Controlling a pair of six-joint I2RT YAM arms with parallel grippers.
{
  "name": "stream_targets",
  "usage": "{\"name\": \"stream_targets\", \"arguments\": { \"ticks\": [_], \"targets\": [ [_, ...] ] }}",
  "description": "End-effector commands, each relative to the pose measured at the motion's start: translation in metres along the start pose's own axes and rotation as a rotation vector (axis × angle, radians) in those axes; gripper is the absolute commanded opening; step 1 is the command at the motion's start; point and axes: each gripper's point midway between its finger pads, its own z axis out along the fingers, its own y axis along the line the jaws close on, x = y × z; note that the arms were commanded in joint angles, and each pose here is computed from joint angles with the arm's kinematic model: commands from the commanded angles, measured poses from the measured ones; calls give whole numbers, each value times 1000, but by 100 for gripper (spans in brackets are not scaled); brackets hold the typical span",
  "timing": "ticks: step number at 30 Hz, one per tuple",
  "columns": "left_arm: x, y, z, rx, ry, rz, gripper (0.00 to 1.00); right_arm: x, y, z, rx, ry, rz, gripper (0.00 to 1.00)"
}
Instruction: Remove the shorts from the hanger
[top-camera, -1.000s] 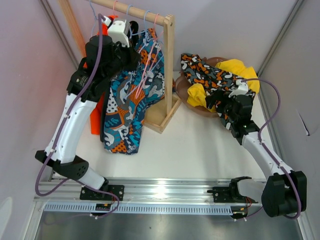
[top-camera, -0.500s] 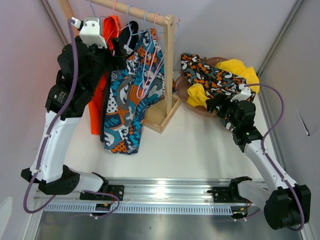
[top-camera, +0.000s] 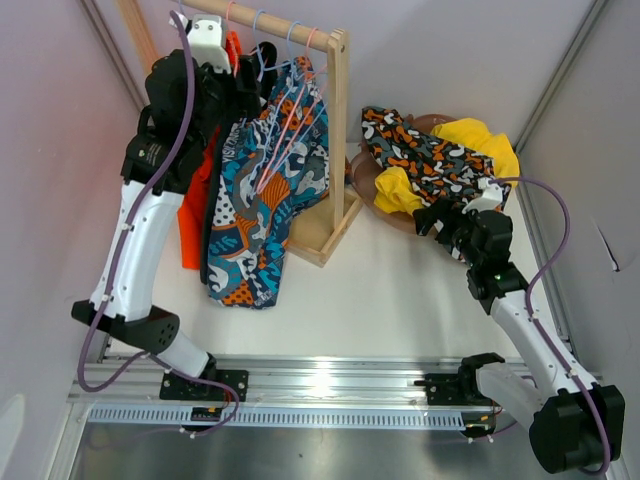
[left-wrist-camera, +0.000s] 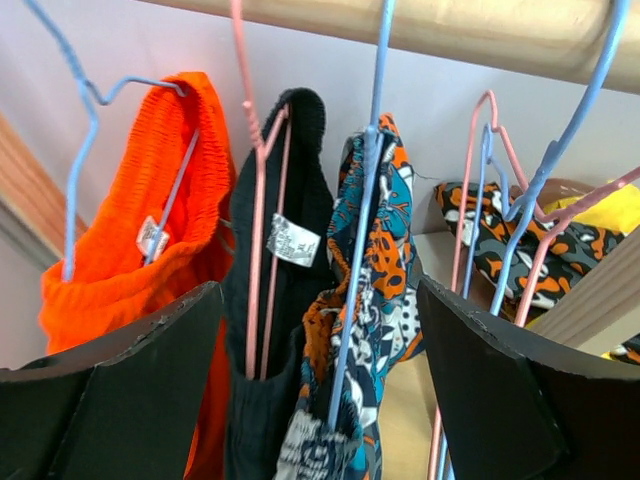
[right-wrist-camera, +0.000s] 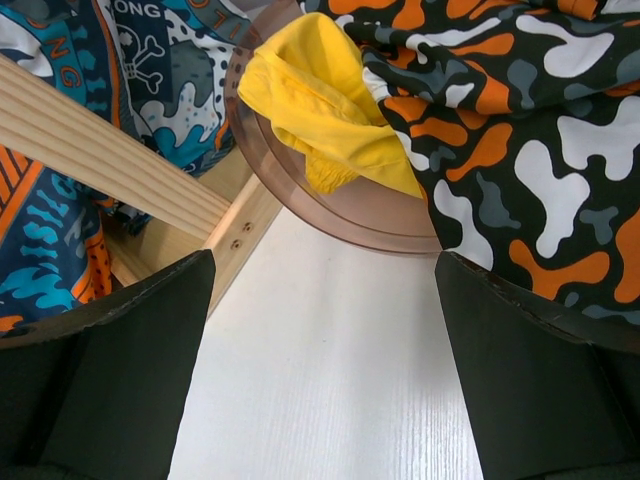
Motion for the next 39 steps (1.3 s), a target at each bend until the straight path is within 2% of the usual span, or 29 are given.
{"name": "stream_targets", "arguments": {
  "ticks": [1,3,4,15,18,19,23,25,29,32,35,36,38,39],
  "targets": [
    [-9,-13,2,85,-14,-20,83,-4,1,-4,-3,-20,-19,99],
    [-5,-19,11,103,2,-24,80,-3,-1,-3,5,-16,-25,100],
    [-1,-20,14,109,13,-25,75,-2,-2,-3,6,-17,-26,99],
    [28,-18,44,108,88,-42,59,1,-6,-1,21,-10,-36,99],
    [38,-17,53,109,110,-51,52,2,-8,-1,26,-9,-32,99],
    [42,-17,56,107,120,-53,41,3,-9,-1,28,-9,-35,99],
    [48,-16,62,112,140,-54,20,6,-11,-2,34,-7,-35,99],
    [45,-17,61,120,139,-55,0,7,-11,-3,34,-6,-33,99],
    [33,-21,53,147,111,-66,0,3,-6,-5,15,-17,-29,99],
    [12,-24,39,180,70,-72,0,-12,16,-11,-60,-53,-45,99],
    [-19,-23,18,192,-2,-83,0,-33,55,-25,-175,-110,-78,99],
    [-28,-22,9,195,-23,-90,0,-47,84,-33,-245,-136,-94,99],
    [-37,-22,-1,202,-44,-98,0,-59,108,-39,-276,-154,-133,100],
    [-44,-22,-10,207,-58,-106,0,-69,143,-48,-359,-164,-148,99]
  ]
}}
